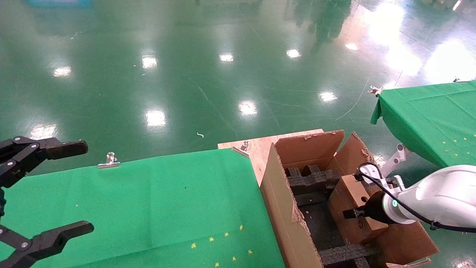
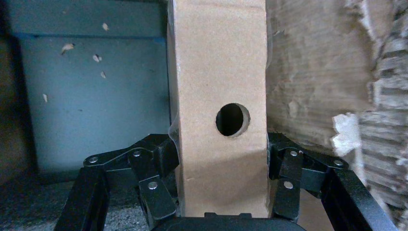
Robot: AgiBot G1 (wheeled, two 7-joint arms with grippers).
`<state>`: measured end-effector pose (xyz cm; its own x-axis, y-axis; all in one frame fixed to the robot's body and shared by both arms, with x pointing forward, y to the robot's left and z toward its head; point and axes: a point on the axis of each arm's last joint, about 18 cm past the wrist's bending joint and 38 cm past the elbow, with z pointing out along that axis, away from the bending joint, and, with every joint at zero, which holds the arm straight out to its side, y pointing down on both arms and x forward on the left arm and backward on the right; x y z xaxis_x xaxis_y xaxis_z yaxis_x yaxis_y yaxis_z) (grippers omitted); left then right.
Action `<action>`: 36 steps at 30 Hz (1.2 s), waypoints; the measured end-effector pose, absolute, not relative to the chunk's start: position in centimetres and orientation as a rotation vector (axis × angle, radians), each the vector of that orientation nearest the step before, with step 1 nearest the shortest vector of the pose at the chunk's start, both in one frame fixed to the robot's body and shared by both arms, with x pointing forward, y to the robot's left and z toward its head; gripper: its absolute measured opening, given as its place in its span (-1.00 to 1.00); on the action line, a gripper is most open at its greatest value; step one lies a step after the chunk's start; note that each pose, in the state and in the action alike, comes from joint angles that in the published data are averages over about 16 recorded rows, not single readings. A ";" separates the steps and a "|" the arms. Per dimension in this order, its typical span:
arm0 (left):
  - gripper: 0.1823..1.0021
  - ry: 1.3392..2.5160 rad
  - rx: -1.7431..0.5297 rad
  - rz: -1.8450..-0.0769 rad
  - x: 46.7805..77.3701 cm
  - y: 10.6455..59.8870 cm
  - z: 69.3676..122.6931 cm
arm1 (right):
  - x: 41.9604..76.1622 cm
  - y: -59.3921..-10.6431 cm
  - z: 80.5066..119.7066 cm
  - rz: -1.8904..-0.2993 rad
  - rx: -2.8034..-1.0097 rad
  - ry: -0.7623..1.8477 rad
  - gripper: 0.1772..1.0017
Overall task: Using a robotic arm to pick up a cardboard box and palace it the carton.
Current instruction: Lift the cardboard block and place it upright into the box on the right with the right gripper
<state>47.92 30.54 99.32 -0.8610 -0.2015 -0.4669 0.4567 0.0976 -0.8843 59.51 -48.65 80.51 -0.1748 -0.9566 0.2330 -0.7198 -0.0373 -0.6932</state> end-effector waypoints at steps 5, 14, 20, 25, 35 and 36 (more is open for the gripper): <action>1.00 1.904 0.249 -1.814 47.9 30.5 99.3 | 60.0 -48.5 79.6 -1.026 -1.790 1.948 -0.65; 1.00 1.904 0.249 -1.815 47.9 30.5 99.3 | 60.6 -48.4 78.6 -1.002 -1.807 1.975 -0.65; 1.00 1.904 0.249 -1.815 47.9 30.5 99.3 | 60.8 -48.4 78.4 -0.993 -1.808 1.981 -0.65; 1.00 1.904 0.248 -1.815 47.9 30.5 99.3 | 60.8 -48.4 78.5 -0.992 -1.804 1.983 -0.61; 1.00 1.904 0.248 -1.815 47.9 30.6 99.3 | 61.1 -48.4 79.7 -1.009 -1.787 1.972 -0.39; 1.00 1.904 0.248 -1.815 47.9 30.6 99.3 | 61.1 -48.4 79.8 -1.011 -1.786 1.970 -0.35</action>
<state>47.93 30.55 99.32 -0.8610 -0.2021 -0.4667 0.4565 0.0973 -0.8844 61.08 -48.43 79.81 -0.1857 -0.9543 0.2341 -0.7465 -0.0179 -0.6651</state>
